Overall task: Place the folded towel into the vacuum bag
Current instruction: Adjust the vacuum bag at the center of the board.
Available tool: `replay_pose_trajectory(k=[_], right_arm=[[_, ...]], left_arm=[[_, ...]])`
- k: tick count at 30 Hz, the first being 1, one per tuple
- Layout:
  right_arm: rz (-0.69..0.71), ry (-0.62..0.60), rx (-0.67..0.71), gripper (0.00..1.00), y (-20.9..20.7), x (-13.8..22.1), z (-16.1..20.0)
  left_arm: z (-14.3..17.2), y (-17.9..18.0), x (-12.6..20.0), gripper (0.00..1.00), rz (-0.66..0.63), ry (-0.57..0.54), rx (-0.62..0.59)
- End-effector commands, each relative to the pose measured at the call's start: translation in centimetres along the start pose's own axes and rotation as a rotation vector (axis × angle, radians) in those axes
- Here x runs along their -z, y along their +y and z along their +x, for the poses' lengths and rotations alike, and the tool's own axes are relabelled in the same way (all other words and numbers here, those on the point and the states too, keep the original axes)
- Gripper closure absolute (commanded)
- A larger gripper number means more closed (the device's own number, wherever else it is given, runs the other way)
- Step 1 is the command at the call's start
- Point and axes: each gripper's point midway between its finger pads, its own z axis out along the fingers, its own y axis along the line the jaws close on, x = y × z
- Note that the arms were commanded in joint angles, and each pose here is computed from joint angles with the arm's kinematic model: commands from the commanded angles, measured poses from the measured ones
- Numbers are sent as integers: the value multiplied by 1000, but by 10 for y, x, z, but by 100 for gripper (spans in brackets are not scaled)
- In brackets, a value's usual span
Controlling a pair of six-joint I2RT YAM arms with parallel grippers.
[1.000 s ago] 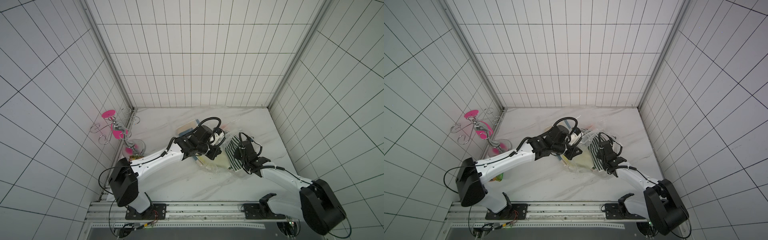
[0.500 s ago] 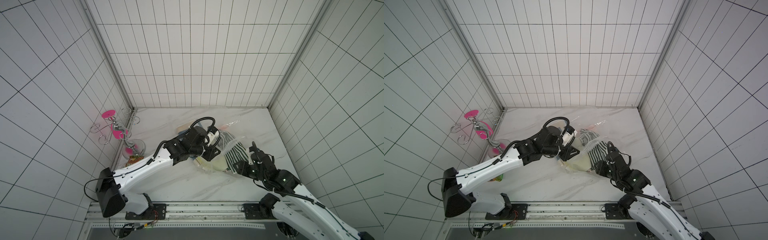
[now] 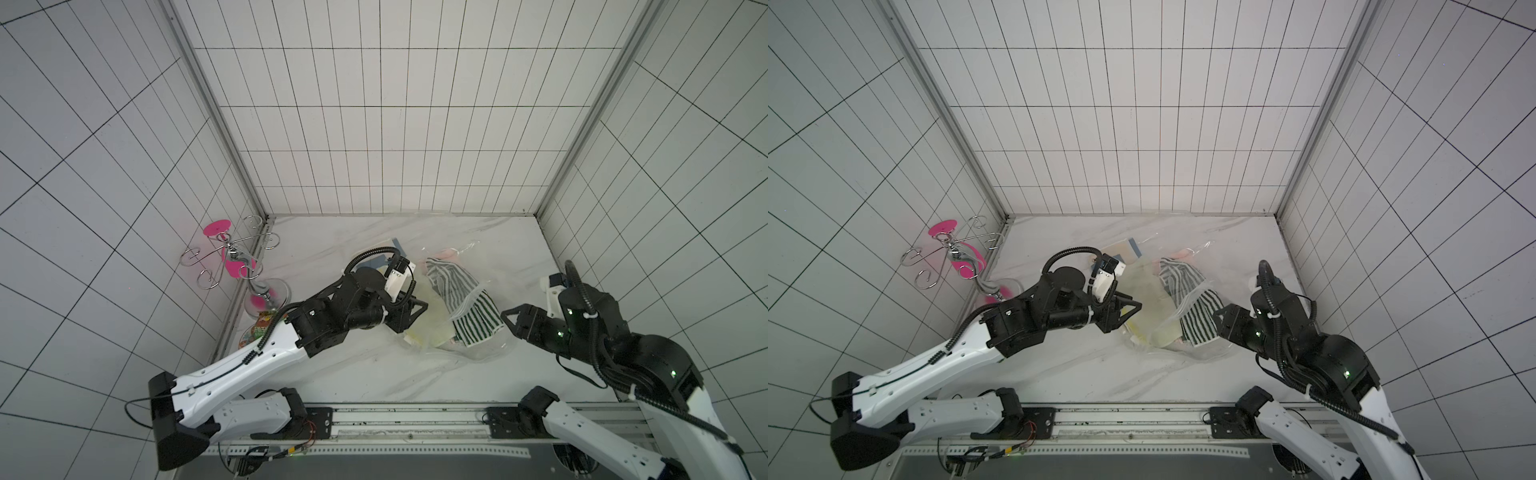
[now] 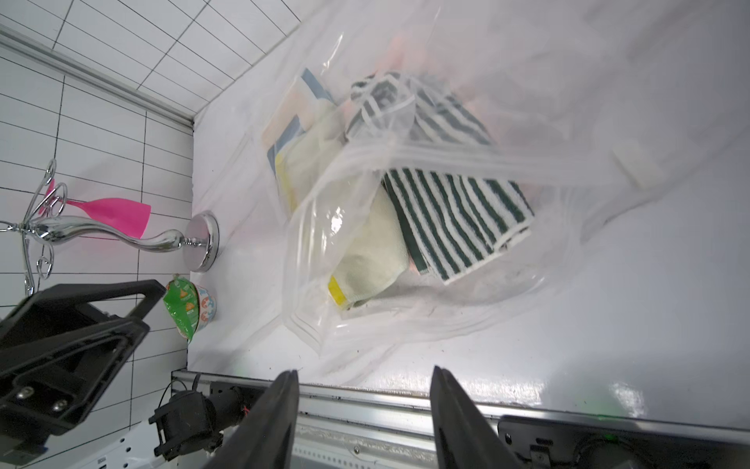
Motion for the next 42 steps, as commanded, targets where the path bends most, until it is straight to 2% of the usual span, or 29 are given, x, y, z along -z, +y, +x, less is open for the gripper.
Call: replay_pose_trajectory(k=[1,6,9,12,14,17,19,21,23,24,28,31,32,34,38,40,42], right_arm=[[122,-58,134,43,10,-21,-40],[86,-8,116,42,39,-75,-85],[102,96,52,43,26,-121,-74],[64,204,-153,44,-18,-164,-35],[92,240,-305,46,-64,-189,-9],[216,312,-412,48,-120,-211,20],[303,303,-453,48,-149,-217,22],[351,270,-455,48,-163,-218,15],[272,264,-415,49,-145,-226,5],[218,284,-369,49,-128,-229,2],[150,404,-227,46,-85,-221,16],[161,311,-239,41,-94,-193,-5],[171,274,-241,40,-99,-184,-13],[226,238,-215,37,-108,-173,-27],[227,324,-214,36,-112,-185,-13],[205,339,-223,37,-111,-193,-3],[214,345,-223,37,-114,-196,4]], left_arm=[[7,27,-28,59,-70,-1,62],[25,46,-60,60,-78,48,150],[50,50,-79,61,-52,129,196],[81,66,-89,62,-70,166,275],[110,82,-92,62,-102,204,332],[161,118,-95,62,-202,292,428],[192,152,-85,63,-290,349,530],[207,182,-69,63,-353,360,637],[202,194,-59,63,-367,344,669],[196,195,-58,62,-370,336,655],[165,183,-57,60,-333,317,613],[148,177,-44,56,-318,284,658],[142,172,-39,53,-303,265,670],[129,156,-30,41,-235,198,692],[104,130,-22,16,-41,19,772],[106,134,-27,13,-32,-21,801],[118,138,-37,13,-52,25,815]])
